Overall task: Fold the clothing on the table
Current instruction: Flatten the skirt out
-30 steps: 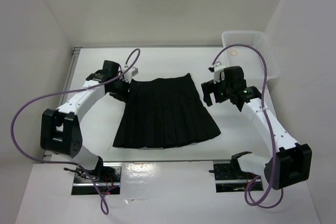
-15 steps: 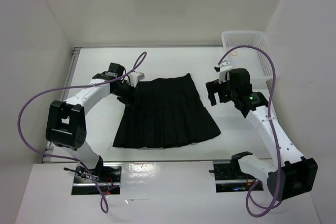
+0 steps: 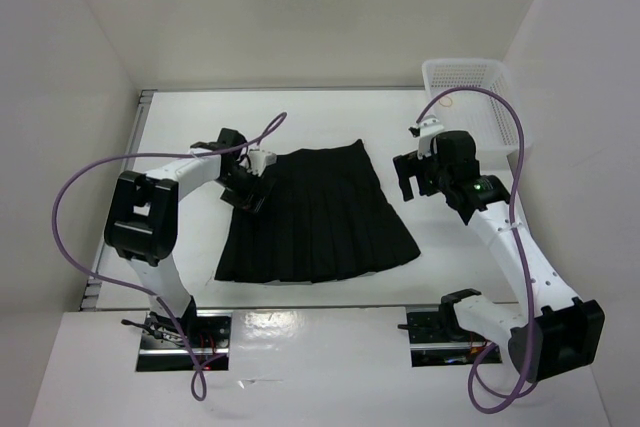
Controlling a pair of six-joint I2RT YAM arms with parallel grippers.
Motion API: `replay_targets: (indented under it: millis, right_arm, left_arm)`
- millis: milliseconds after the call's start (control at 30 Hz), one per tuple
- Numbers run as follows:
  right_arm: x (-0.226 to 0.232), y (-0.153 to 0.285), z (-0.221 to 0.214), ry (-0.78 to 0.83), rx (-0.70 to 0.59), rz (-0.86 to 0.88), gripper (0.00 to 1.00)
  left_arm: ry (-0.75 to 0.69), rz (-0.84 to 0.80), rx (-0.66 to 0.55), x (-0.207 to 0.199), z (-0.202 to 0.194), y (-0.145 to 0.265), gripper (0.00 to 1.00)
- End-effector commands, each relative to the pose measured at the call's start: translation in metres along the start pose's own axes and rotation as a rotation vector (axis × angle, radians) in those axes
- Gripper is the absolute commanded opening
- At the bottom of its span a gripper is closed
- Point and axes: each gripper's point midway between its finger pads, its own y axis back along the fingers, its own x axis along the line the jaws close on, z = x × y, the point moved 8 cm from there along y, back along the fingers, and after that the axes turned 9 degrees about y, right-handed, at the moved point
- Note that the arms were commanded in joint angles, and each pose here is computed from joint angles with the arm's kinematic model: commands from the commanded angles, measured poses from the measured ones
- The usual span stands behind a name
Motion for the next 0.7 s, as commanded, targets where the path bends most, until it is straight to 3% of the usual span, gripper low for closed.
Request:
replay_targets:
  millis: [0, 167, 300, 433, 500, 600, 667]
  right_arm:
    - [-0.005, 0.002, 0.008, -0.013, -0.054, -0.038, 0.98]
    - [-0.005, 0.004, 0.009, -0.013, -0.062, -0.040, 0.98]
    - [-0.004, 0.004, 0.009, -0.013, -0.065, -0.030, 0.98]
    - [-0.002, 0.011, 0.017, 0.009, -0.122, 0.012, 0.98]
    - [-0.005, 0.015, 0.028, 0.036, -0.162, 0.009, 0.98]
    - [-0.010, 0.005, 0.042, 0.045, -0.149, 0.013, 0.96]
    - [-0.012, -0.009, 0.050, 0.044, -0.127, 0.020, 0.90]
  left_arm:
    - [0.017, 0.085, -0.023, 0.005, 0.008, 0.006, 0.99]
    - [0.016, 0.120, -0.051, 0.006, 0.012, 0.011, 0.99]
    - [-0.022, 0.093, -0.125, -0.009, 0.017, 0.039, 0.99]
    - [-0.119, 0.056, -0.329, -0.038, 0.024, 0.097, 0.99]
    - [-0.144, 0.092, -0.407, -0.038, 0.030, 0.107, 0.99]
    - [-0.139, 0.110, -0.431, -0.031, 0.041, 0.105, 0.99]
    - [-0.117, 0.102, -0.424, -0.023, 0.055, 0.097, 0.96]
